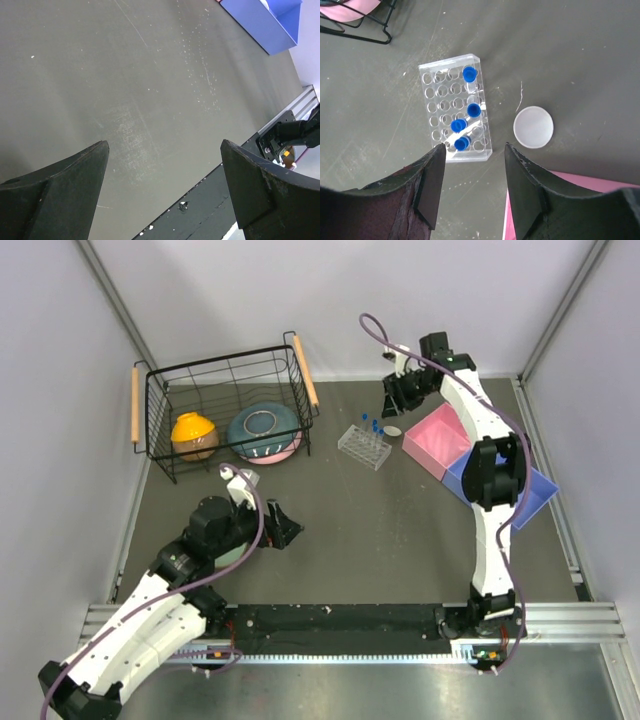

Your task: Organize the chemistry lab equipment

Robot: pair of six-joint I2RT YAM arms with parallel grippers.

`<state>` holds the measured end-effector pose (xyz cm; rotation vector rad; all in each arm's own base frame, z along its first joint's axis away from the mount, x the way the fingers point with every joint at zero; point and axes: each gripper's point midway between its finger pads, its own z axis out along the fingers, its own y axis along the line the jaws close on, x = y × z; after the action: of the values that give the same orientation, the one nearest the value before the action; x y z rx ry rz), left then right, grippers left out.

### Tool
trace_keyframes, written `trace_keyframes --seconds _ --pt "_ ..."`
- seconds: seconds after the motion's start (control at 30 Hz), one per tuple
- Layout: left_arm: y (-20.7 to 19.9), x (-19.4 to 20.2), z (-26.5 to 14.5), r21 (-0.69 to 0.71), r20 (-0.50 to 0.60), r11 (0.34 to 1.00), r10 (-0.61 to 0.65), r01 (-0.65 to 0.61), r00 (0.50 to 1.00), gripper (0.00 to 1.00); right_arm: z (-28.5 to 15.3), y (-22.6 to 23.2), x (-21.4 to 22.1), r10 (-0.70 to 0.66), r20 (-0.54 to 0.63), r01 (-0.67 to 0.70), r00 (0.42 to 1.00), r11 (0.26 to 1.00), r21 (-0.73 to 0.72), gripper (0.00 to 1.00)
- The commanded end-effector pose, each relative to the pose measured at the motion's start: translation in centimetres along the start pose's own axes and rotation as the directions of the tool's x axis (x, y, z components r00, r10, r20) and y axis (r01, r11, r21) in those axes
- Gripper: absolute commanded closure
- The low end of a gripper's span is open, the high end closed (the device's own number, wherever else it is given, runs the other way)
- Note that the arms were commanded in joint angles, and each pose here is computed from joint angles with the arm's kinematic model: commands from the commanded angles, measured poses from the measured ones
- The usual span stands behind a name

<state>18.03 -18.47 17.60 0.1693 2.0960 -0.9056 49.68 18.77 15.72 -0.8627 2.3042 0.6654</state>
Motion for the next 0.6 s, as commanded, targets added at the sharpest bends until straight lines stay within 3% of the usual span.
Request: trace_keyframes --seconds 0.0,0.33,0.57 --pt "-0.1 -0.7 0.7 0.015 0.029 0.999 0.031 -0.031 0.999 0.01 1.0 0.0 -1.3 -0.044 0.018 0.044 0.999 0.999 0.005 0.49" --pt "-0.1 -1.0 1.3 0.004 0.013 0.999 0.038 -0.038 0.999 0.01 4.3 -3.6 0.6 -0.025 -0.066 0.034 0.998 0.991 0.129 0.47" --pt "0.0 -0.8 1.6 0.004 0.0 0.999 0.034 -0.034 0.999 0.01 5.2 -4.3 2.3 -0.025 -0.113 0.04 0.993 0.99 0.137 0.48"
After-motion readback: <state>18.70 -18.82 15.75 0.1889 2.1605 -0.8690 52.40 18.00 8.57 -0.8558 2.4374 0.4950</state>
